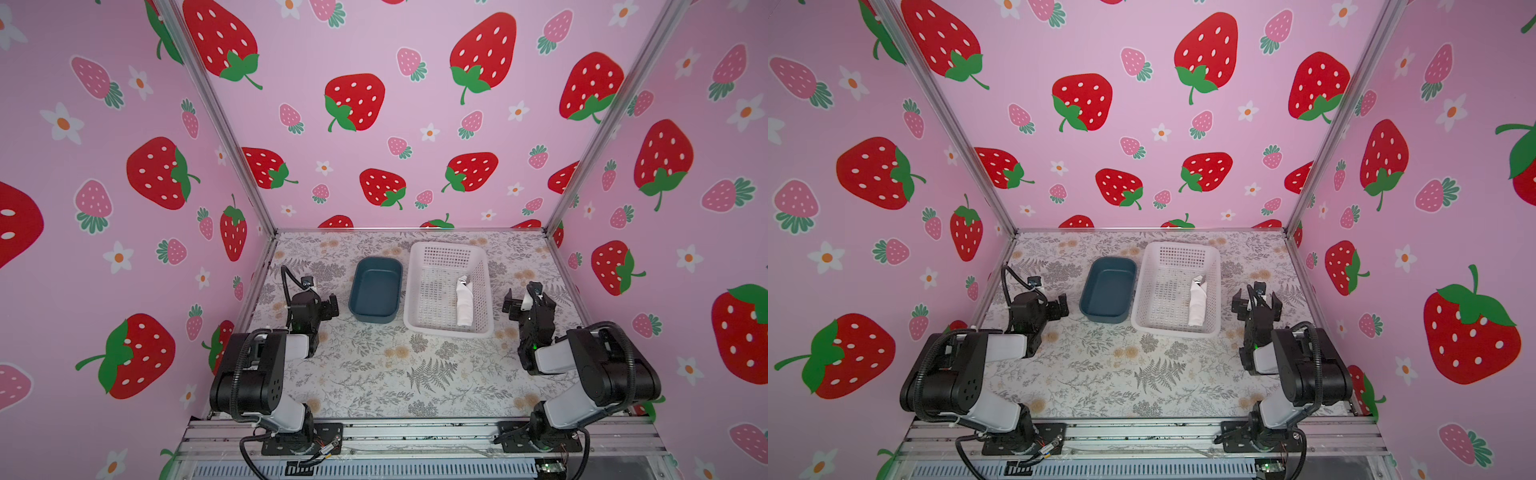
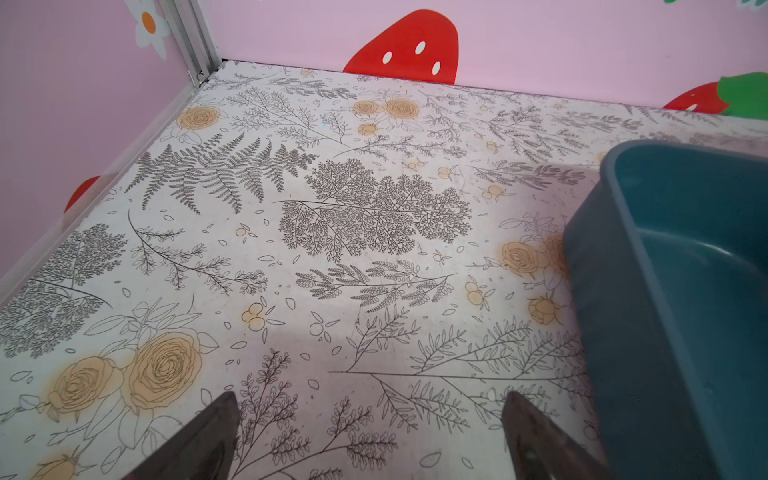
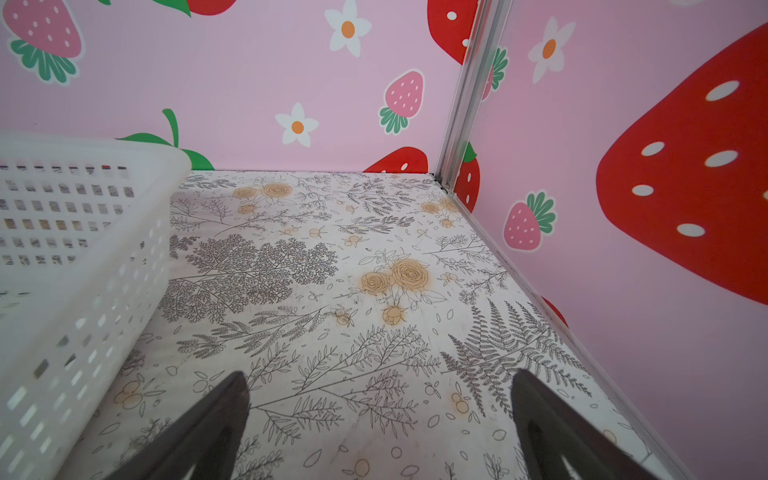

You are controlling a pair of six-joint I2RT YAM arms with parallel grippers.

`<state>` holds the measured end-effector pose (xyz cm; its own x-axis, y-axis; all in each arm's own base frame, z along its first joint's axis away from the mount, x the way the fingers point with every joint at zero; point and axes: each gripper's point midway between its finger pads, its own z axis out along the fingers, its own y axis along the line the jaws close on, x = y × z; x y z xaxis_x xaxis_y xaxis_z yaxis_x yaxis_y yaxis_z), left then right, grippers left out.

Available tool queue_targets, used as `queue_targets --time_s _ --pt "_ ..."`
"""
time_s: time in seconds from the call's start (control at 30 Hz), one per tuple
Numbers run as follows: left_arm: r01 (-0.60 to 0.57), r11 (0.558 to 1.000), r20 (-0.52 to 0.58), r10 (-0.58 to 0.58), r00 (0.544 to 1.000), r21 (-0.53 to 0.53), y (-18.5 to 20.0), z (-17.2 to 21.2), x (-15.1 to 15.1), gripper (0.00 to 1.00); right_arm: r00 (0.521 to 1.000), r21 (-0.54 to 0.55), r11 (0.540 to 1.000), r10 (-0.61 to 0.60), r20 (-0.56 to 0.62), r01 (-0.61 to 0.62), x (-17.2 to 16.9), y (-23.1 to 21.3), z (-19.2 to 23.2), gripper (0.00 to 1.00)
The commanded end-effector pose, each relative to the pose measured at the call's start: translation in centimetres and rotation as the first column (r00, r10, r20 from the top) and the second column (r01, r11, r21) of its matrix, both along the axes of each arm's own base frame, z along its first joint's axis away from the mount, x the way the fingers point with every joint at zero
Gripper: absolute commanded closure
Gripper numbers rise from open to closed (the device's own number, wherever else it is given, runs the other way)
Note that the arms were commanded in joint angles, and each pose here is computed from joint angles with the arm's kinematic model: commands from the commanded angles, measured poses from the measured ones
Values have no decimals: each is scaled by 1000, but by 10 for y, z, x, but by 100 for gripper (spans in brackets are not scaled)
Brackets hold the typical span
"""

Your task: Place the utensils on the paper napkin and roll it up

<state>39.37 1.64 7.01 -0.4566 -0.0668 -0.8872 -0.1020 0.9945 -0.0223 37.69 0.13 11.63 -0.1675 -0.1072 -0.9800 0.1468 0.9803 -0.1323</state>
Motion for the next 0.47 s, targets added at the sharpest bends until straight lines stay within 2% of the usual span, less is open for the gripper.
queue_targets --time_s 0.0,0.43 --pt "22 1000 49 -23 999 20 -3 15 10 1 1000 14 1000 -16 26 16 0 -2 7 0" --pt "22 1000 48 -23 999 20 -3 15 9 1 1000 14 1000 -17 26 17 0 -2 7 0"
